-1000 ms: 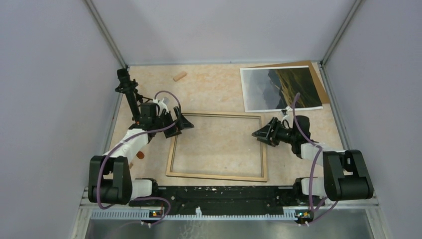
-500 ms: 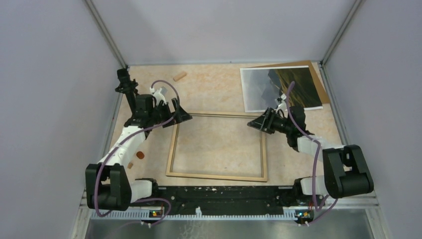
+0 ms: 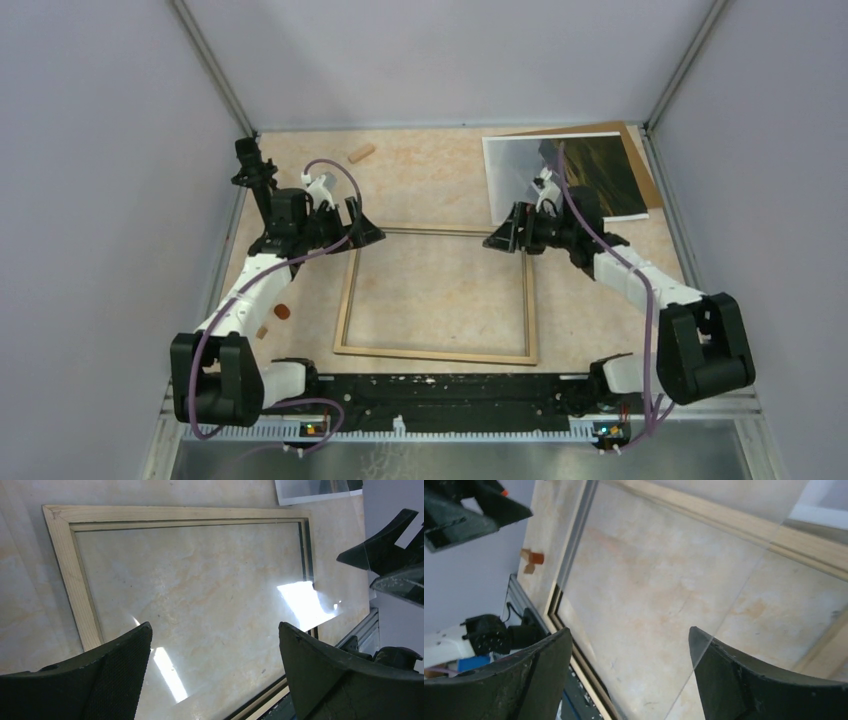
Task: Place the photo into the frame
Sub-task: Place the photo frame item in the photo frame.
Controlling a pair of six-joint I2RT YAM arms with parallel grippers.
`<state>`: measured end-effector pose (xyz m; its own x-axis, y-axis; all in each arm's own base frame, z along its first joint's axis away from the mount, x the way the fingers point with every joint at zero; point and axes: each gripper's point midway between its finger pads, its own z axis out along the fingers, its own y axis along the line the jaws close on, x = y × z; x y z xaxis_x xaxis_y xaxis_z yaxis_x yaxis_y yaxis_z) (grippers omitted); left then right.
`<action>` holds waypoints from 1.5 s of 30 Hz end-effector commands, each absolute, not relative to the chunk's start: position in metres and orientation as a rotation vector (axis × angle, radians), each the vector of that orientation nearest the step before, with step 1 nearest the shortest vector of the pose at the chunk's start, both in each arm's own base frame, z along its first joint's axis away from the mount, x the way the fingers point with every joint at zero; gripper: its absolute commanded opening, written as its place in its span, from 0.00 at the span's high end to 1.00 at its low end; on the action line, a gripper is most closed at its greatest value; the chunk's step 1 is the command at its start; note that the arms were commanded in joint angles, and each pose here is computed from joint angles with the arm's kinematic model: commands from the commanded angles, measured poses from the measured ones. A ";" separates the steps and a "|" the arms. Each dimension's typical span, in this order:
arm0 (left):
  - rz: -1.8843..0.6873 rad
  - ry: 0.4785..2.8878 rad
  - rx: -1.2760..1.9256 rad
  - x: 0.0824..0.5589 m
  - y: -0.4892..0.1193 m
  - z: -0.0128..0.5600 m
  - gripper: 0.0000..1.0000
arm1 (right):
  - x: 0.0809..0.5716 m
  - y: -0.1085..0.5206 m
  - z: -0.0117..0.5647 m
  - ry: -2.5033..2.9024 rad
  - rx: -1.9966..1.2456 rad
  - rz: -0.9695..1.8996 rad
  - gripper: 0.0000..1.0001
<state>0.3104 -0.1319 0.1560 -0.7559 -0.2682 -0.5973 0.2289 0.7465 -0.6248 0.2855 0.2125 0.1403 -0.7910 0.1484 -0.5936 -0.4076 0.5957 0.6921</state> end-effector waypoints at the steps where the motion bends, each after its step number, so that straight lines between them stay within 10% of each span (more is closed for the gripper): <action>1: -0.909 2.176 0.035 0.321 -0.133 0.173 0.02 | 0.331 0.187 0.131 2.294 -0.067 1.049 0.18; 20: -0.819 2.202 0.001 0.318 -0.121 0.163 0.02 | 0.333 0.217 0.108 2.296 0.060 1.407 0.99; 45: -0.772 2.179 -0.014 0.321 -0.113 0.168 0.02 | 0.212 0.202 0.106 2.337 0.175 1.399 1.00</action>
<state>0.3170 -0.1160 0.1526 -0.7217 -0.2617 -0.6409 0.2006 0.8070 -0.5554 0.2239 0.1989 0.0957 -0.9019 0.3542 -0.2472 -0.0395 0.5023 0.8638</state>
